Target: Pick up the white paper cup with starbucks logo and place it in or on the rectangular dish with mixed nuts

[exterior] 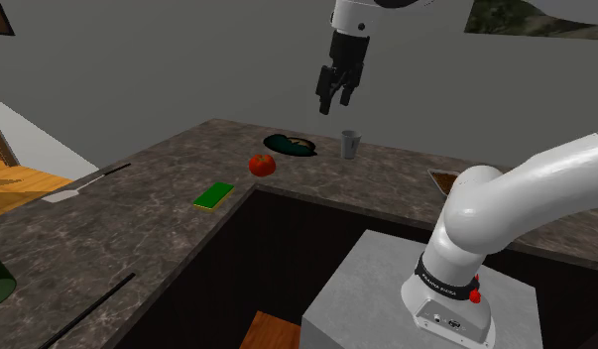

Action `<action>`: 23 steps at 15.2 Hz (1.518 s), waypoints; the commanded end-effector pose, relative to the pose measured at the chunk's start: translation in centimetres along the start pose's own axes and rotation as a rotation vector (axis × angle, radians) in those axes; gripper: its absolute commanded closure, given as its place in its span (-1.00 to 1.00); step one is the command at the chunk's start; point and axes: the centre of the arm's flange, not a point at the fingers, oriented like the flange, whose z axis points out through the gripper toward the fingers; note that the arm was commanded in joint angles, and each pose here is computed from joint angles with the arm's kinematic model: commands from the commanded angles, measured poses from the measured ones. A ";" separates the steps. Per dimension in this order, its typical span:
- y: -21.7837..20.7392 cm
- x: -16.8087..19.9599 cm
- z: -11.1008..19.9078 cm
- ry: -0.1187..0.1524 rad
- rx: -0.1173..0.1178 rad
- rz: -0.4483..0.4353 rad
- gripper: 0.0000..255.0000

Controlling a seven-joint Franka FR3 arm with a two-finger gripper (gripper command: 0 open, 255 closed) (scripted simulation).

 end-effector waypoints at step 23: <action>22.5 7.8 15.6 -0.029 -0.061 0.043 -1.00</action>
